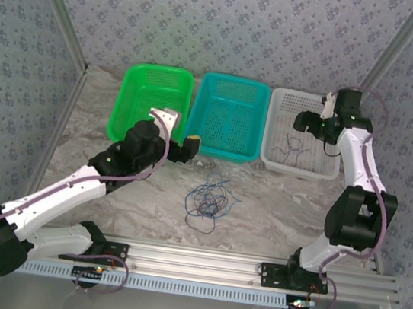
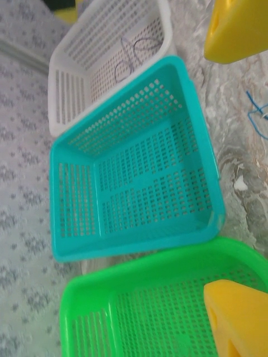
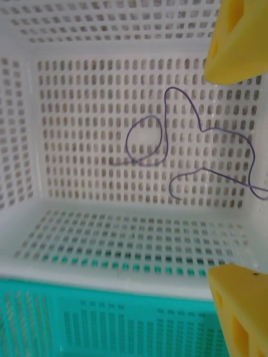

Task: Untangle the cables

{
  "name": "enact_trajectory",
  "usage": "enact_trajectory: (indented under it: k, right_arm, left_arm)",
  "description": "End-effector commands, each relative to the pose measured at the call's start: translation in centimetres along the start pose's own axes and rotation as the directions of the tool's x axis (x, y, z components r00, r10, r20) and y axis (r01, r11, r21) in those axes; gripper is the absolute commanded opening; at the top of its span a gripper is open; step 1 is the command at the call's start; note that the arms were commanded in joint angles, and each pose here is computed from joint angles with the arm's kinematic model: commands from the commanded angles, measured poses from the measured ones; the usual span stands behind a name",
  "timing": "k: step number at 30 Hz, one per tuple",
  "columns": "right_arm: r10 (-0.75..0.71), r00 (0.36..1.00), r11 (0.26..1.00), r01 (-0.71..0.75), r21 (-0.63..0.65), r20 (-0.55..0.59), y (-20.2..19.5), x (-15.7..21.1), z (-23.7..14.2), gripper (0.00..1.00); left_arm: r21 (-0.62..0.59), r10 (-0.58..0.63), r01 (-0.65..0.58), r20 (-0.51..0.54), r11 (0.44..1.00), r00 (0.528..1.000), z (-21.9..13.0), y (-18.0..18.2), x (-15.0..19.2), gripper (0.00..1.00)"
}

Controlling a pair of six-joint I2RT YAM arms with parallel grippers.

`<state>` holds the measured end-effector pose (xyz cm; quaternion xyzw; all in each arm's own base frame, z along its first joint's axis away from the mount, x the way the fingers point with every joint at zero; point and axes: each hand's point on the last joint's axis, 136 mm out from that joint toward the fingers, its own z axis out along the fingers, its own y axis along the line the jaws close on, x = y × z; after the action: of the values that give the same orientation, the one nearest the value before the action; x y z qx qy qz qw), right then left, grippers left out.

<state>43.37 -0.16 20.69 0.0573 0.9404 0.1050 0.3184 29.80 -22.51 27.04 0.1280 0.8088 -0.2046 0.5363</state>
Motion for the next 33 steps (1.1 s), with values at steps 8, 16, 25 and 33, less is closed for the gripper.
enact_trajectory:
  k: [8, 16, 25, 33]
  right_arm:
    - [-0.177, 0.984, 0.961, 0.165, -0.223, -0.036, 10.7, 6.3, -5.4, 0.77]
    - [-0.239, 0.952, 0.891, 0.136, -0.433, -0.192, 16.7, 16.9, -3.8, 0.67]
    - [-0.306, 0.922, 0.876, 0.174, -0.45, -0.238, 18.5, 23.0, -1.8, 0.63]
    - [-0.288, 0.933, 0.898, 0.184, -0.399, -0.217, 18.8, 24.2, 0.1, 0.61]
  left_arm:
    - [-0.138, -0.116, 0.112, -0.02, 0.984, 0.993, -0.1, 3.0, 0.4, 1.0]
    - [-0.121, -0.157, 0.15, -0.054, 0.981, 0.986, 0.2, 3.1, 1.4, 0.99]
    - [-0.105, -0.264, 0.253, -0.109, 0.962, 0.958, 1.3, 2.7, 3.9, 0.99]
    - [-0.077, -0.271, 0.262, -0.179, 0.962, 0.946, 2.3, 1.9, 5.8, 0.99]
